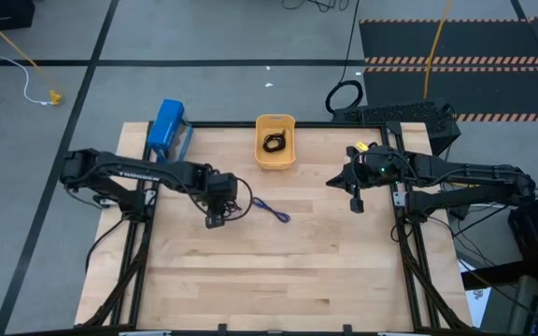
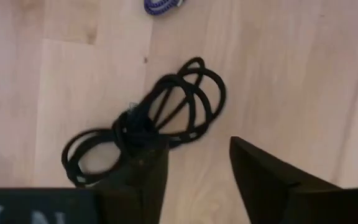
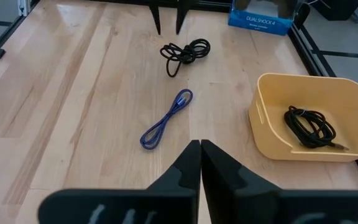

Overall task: Pick and place USB-C Cables
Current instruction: Put the black charger cable into the yellow bin

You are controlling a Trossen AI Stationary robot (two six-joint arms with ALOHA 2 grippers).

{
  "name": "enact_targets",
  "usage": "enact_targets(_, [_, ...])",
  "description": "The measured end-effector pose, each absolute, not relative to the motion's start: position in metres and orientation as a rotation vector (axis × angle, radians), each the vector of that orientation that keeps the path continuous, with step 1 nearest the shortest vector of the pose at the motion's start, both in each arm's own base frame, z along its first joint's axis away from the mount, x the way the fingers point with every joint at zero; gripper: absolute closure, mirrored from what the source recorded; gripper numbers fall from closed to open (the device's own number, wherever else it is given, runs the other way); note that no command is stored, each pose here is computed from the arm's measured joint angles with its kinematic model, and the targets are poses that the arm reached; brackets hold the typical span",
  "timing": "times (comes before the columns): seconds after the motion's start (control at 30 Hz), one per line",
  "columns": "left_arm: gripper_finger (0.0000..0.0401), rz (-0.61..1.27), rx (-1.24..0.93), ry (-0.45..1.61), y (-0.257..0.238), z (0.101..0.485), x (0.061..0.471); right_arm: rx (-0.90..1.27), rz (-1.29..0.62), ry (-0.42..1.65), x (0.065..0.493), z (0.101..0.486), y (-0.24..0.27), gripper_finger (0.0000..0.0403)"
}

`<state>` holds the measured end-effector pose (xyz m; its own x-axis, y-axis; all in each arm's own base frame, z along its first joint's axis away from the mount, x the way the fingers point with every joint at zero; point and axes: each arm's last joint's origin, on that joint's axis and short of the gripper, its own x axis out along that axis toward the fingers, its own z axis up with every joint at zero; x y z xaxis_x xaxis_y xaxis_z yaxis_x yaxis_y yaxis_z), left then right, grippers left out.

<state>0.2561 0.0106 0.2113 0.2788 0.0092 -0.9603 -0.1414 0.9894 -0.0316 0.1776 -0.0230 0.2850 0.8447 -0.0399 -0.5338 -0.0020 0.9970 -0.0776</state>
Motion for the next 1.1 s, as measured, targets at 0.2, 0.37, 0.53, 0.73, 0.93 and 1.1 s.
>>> enact_targets(0.2, [0.0171, 0.135, -0.090, 1.256, 0.012, 0.196, 0.254, -0.080, -0.019, 0.564, 0.178, 0.285, -0.023, 0.0399])
enact_targets(0.37, [0.0156, 0.136, -0.085, 1.201, 0.012, 0.182, 0.253, -0.081, -0.020, 0.556, 0.178, 0.286, -0.023, 0.0399])
enact_targets(0.53, [0.0155, 0.129, -0.073, 1.161, 0.012, 0.171, 0.252, -0.081, -0.020, 0.557, 0.178, 0.286, -0.023, 0.0399])
enact_targets(0.73, [0.0155, 0.130, -0.071, 1.150, 0.011, 0.164, 0.249, -0.081, -0.020, 0.557, 0.178, 0.286, -0.023, 0.0399])
enact_targets(0.93, [0.0172, 0.109, -0.052, 1.128, 0.007, 0.159, 0.248, -0.081, -0.020, 0.557, 0.178, 0.286, -0.023, 0.0399])
enact_targets(1.1, [0.0224, 0.100, -0.044, 1.124, 0.005, 0.158, 0.248, -0.081, -0.020, 0.558, 0.178, 0.286, -0.023, 0.0399])
